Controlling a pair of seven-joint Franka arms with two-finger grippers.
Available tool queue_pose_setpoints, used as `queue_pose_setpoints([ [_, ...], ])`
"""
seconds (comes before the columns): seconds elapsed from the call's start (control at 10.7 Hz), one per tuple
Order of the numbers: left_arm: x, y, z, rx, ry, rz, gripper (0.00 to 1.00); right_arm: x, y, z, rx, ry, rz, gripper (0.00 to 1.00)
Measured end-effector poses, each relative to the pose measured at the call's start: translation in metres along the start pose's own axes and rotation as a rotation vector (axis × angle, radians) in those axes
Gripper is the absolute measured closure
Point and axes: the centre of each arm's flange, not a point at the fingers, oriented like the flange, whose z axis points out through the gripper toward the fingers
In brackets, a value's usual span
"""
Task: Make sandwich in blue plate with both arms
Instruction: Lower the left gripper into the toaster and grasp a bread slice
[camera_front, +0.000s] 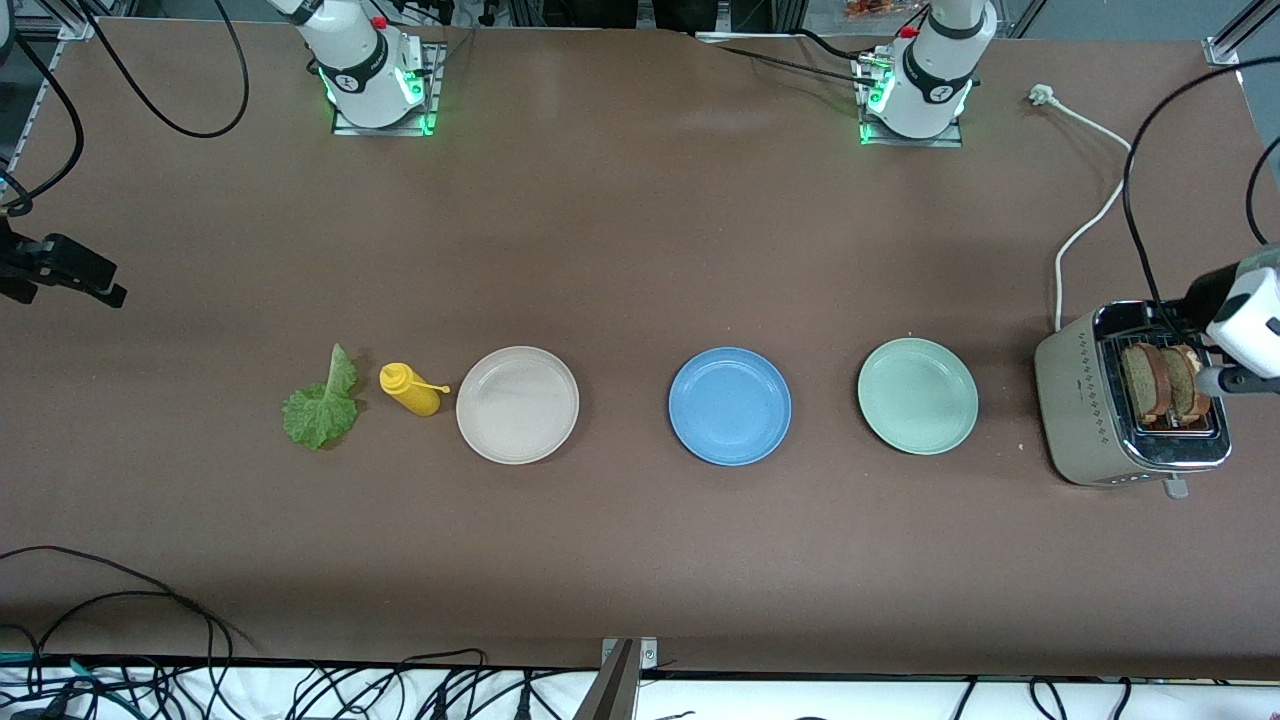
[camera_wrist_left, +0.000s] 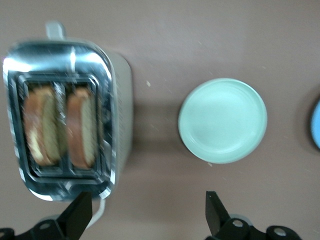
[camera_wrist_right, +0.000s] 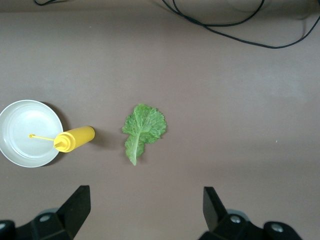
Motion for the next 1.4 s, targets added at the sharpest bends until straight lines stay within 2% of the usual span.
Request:
queue_pose_setpoints([
  [0.09,0.008,-0.009,0.01,0.021,0.007,0.051,0.0,0.0,0.0,0.0,0.0,0.0,0.0,0.0],
  [0.37,0.024,-0.047,0.047,0.023,-0.012,0.12,0.0,0.0,0.0,0.0,0.0,0.0,0.0,0.0],
  [0.56,0.034,-0.072,0.08,0.05,-0.039,0.142,0.04,0.0,0.0,0.0,0.0,0.0,0.0,0.0],
  [0.65,0.037,-0.078,0.092,0.046,-0.053,0.146,0.18,0.0,0.0,0.0,0.0,0.0,0.0,0.0],
  [0.74,0.038,-0.08,0.099,0.042,-0.063,0.146,0.19,0.0,0.0,0.0,0.0,0.0,0.0,0.0],
  [0.84,0.039,-0.079,0.103,0.04,-0.068,0.147,0.3,0.0,0.0,0.0,0.0,-0.001,-0.001,0.0],
  [0.93,0.04,-0.079,0.105,0.039,-0.072,0.147,0.31,0.0,0.0,0.0,0.0,-0.001,0.0,0.0],
  [1.02,0.04,-0.079,0.108,0.039,-0.076,0.148,0.42,0.0,0.0,0.0,0.0,-0.001,0.0,0.0],
  [1.21,0.041,-0.083,0.109,0.056,-0.079,0.15,0.73,0.0,0.0,0.0,0.0,-0.001,0.0,0.0],
  [1.3,0.041,-0.084,0.107,0.058,-0.076,0.149,0.85,0.0,0.0,0.0,0.0,-0.001,0.0,0.0],
  [1.4,0.041,-0.085,0.107,0.058,-0.076,0.148,0.87,0.0,0.0,0.0,0.0,-0.001,0.0,0.0],
])
